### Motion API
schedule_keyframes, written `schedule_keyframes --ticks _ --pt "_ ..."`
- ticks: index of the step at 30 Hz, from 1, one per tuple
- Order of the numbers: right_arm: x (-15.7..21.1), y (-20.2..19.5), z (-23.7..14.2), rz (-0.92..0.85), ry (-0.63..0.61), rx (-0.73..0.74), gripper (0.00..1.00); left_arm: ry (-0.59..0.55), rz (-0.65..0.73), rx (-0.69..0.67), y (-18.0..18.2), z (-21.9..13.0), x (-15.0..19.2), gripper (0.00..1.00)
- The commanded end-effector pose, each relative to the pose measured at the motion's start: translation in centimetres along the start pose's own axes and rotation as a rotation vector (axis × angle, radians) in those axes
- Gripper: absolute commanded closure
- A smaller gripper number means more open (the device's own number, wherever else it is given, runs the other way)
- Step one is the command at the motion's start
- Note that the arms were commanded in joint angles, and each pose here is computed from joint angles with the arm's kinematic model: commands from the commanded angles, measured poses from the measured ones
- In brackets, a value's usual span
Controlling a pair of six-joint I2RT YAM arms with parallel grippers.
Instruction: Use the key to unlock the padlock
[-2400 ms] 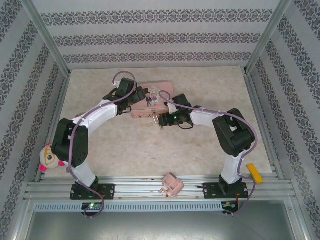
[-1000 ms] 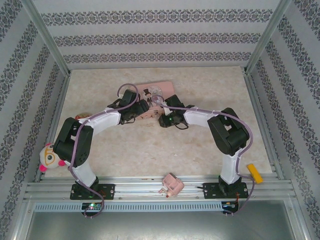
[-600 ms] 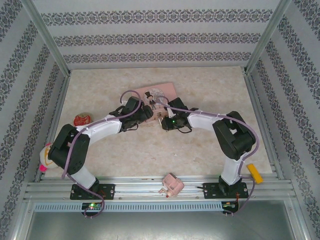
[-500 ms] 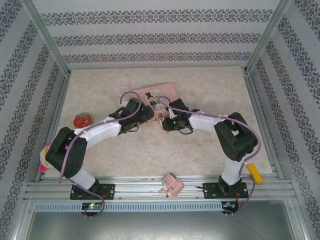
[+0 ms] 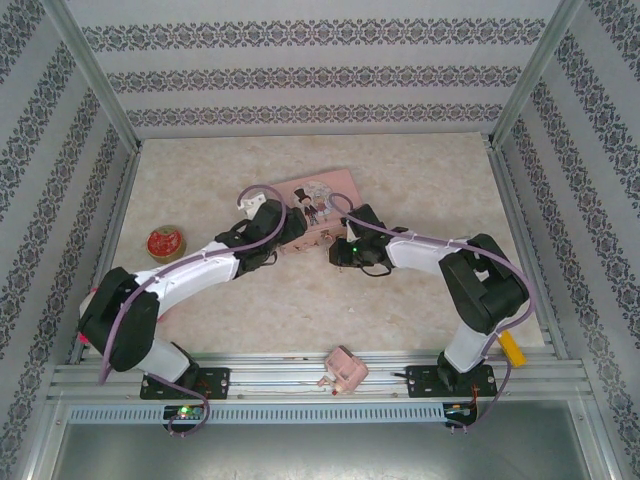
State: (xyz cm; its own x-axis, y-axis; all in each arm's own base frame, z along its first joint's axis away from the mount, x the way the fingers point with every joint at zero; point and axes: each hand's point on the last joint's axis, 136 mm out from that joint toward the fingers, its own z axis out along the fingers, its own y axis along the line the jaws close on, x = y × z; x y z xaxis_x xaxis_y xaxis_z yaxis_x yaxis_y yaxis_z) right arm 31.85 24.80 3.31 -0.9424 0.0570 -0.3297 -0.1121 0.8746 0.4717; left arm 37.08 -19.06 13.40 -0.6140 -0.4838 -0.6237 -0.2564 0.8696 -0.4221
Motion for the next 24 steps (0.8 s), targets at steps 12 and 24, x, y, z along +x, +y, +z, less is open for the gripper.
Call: schedule_keyframes --ticks 12,24 --pt "0.5 0.6 -0.2 0.273 -0.047 -0.126 1.0 0.01 0.127 -0.059 -0.2 1.7 0.6 0.01" --pt "0.3 0.7 0.0 0.357 -0.094 -0.174 1.0 0.046 0.175 -0.085 0.8 2.0 1.7 0.01"
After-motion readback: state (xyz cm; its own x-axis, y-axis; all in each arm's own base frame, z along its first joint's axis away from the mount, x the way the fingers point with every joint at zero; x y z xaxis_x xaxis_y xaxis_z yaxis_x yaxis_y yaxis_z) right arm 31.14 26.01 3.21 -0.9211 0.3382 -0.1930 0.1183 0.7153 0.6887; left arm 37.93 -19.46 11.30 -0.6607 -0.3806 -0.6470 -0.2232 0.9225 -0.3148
